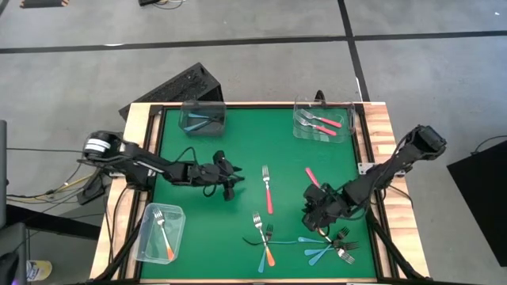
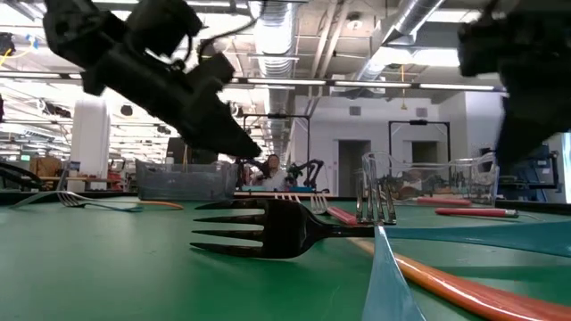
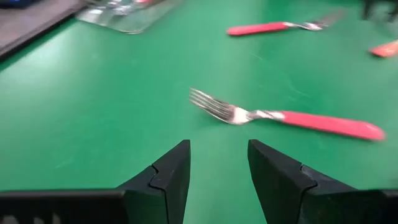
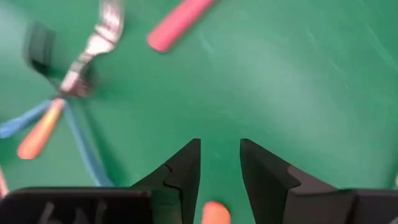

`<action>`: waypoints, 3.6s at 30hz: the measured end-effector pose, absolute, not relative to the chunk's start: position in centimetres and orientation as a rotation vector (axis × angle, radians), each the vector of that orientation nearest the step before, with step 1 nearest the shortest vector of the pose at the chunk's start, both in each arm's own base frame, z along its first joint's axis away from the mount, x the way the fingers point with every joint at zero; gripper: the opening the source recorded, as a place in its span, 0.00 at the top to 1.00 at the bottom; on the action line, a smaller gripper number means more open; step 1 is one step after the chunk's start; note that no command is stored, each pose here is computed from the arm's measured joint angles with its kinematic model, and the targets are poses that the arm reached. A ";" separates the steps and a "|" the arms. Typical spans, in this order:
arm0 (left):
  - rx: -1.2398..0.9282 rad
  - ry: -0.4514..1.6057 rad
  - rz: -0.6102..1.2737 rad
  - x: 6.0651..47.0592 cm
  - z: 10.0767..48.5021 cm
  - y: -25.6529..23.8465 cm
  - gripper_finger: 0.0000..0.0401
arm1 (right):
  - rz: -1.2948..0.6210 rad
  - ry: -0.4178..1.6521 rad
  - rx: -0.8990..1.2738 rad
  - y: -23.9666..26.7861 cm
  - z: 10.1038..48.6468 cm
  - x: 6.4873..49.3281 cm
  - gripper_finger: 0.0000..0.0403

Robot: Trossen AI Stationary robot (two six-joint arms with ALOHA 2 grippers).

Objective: Sort silverware by color (type)
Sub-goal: Put the orange fork into the white bin

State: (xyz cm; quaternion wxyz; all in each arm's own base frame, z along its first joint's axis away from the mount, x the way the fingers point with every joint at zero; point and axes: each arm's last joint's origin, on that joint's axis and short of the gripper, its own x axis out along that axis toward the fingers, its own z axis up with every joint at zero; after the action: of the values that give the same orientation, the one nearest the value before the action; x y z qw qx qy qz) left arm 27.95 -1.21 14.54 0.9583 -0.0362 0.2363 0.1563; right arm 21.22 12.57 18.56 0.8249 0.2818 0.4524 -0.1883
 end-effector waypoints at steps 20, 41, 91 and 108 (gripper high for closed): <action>-0.002 0.440 0.296 31.3 15.6 -0.3 0.63 | -0.664 1.214 0.883 14.8 17.7 16.9 0.67; -0.003 0.437 0.299 31.3 15.7 -0.3 0.63 | -0.564 1.501 0.777 19.2 13.5 18.8 0.74; 0.095 0.130 -0.021 35.5 20.5 -2.3 0.63 | -0.512 0.267 -0.122 13.7 24.3 27.7 0.95; 0.063 0.106 -0.226 35.6 20.5 -3.2 0.63 | -0.369 0.210 -0.209 12.7 26.0 28.8 0.95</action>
State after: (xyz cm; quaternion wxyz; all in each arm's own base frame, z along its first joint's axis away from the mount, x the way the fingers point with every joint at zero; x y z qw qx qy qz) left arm 35.58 -3.23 20.53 0.9917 0.0314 0.0527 -0.1129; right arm 28.83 12.69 26.01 0.9721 -0.1035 0.1038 -0.1829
